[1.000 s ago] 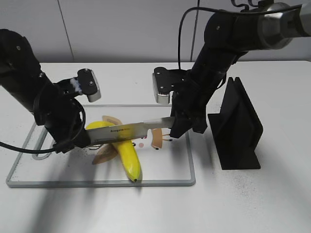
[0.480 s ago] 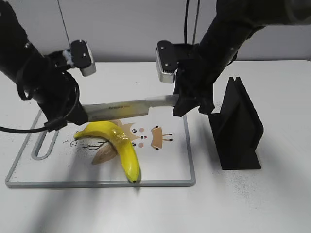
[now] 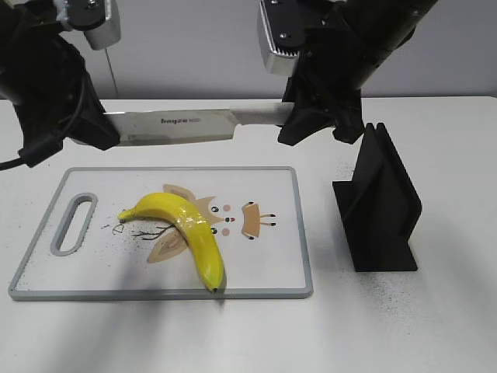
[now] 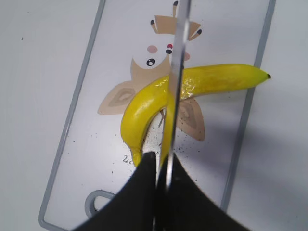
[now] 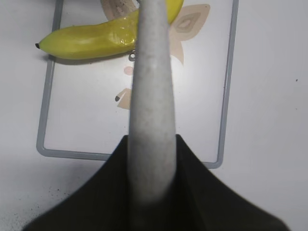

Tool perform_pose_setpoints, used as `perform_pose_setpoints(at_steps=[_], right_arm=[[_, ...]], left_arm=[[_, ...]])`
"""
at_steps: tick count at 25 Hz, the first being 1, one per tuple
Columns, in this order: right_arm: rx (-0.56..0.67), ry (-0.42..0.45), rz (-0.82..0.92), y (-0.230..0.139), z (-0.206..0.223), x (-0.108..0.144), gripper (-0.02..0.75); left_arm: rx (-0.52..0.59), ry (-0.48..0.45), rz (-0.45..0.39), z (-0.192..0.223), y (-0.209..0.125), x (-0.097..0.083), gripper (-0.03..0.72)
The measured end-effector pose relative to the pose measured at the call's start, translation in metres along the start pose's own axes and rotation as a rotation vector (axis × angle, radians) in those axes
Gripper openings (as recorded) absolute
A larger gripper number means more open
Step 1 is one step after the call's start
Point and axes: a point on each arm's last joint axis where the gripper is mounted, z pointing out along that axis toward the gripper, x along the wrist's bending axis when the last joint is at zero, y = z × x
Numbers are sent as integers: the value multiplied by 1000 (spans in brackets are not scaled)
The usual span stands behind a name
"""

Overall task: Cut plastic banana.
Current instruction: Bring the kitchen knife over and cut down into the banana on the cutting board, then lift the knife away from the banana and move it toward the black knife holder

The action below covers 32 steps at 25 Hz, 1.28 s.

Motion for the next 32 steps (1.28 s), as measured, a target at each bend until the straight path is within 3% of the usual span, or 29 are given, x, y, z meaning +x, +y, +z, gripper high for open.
perform_pose_setpoints(at_steps=[2,4,6,9,11,17,23,27,32], right_arm=[[-2,0,1,0,0,0,162],[-3,2,2,0,0,0,162],[0,1,1,0,0,0,162],[1,1,1,0,0,0,162],[2,1,1,0,0,0,162],[2,1,92,0,0,0,162],[-15,-29,407,7,-12,-7,162],[37,-76,659,7,-24,-14,162],[183,-63,946,-2,-30,-7,162]], left_arm=[[1,-1,1,0,0,0,6],[1,-2,-3,0,0,0,62],[-1,-3,-4,0,0,0,196],[-9,15,-62,0,1,1,530],[-22,57,-122,0,2,5,626],[-15,120,-313,-1,0,11,663],[245,223,-590,-11,-24,15,663],[359,195,-804,-27,-44,15,658],[352,170,-991,-41,-73,22,640]])
